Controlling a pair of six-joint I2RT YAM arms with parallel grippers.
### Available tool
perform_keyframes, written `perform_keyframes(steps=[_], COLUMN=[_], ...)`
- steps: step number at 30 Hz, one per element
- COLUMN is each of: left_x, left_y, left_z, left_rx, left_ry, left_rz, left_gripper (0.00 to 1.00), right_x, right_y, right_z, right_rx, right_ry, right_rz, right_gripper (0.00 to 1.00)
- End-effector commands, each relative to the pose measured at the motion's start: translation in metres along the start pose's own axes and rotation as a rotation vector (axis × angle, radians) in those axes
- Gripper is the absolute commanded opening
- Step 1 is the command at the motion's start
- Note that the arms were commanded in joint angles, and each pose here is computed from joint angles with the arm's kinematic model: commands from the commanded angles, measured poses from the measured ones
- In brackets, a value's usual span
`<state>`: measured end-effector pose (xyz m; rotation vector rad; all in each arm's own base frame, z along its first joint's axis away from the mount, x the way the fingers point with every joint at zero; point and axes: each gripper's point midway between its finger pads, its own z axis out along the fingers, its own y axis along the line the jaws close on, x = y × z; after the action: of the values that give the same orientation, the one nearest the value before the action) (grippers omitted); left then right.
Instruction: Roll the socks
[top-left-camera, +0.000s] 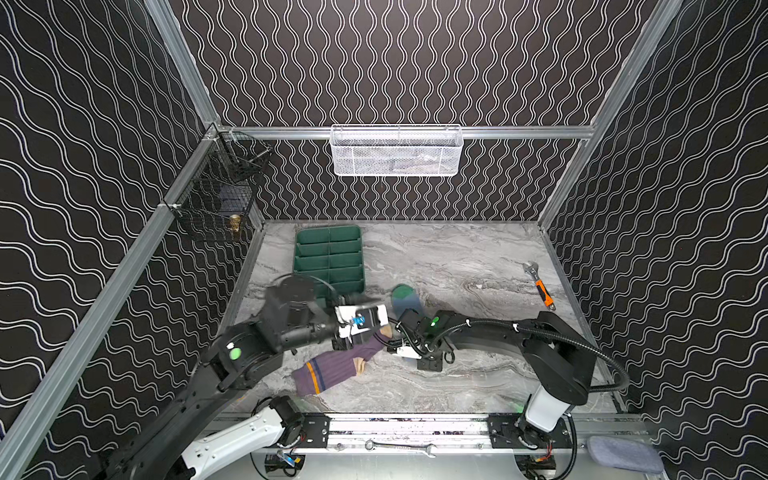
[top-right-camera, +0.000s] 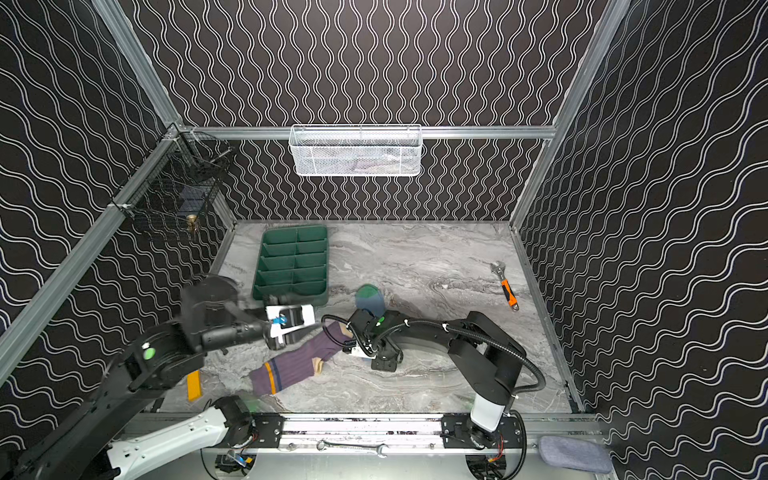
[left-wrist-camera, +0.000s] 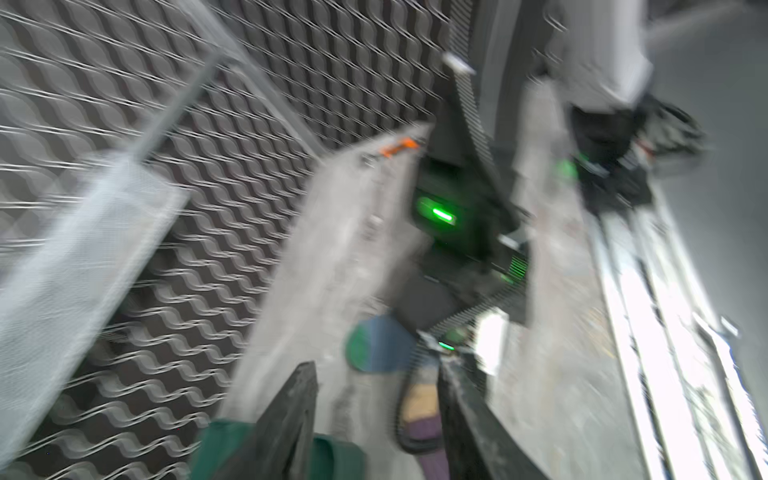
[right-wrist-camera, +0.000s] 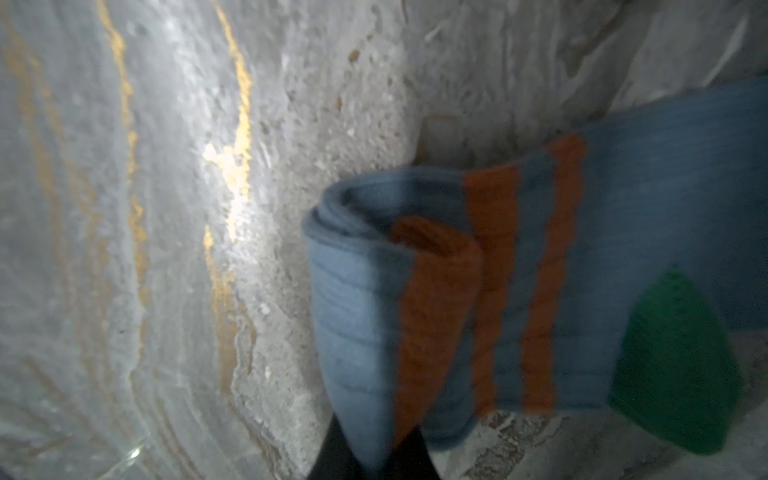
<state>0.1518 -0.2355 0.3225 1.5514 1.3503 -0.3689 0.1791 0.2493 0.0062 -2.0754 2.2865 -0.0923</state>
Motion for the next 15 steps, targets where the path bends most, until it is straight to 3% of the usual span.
perform_keyframes(steps=[1, 6, 9, 15], left_x=[0.035, 0.094, 0.123, 0.142], left_y=[-0.051, -0.106, -0.114, -0.109], left_z=[0.033, 0.109, 0.144, 0.174], left_rx=[0.177, 0.151, 0.09, -0.08], left_ry=[0.096, 0.401, 0.529, 0.538], left_rz=[0.072, 0.349, 0.346, 0.305], left_gripper=[0.53, 0.52, 0.46, 0.5], right_x=[0.014, 0.01, 0.006, 0.001], right_y=[0.041, 0.034, 0.032, 0.04], right_z=[0.016, 0.019, 0.017, 0.02], right_rx=[-0.245, -0.263, -0.273, -0.373], right_ry=[0.06, 0.054, 0.032, 0.013], right_rz=[0.016, 0.041, 0.05, 0.076], right_gripper=[0.0, 0.0, 0.0, 0.0])
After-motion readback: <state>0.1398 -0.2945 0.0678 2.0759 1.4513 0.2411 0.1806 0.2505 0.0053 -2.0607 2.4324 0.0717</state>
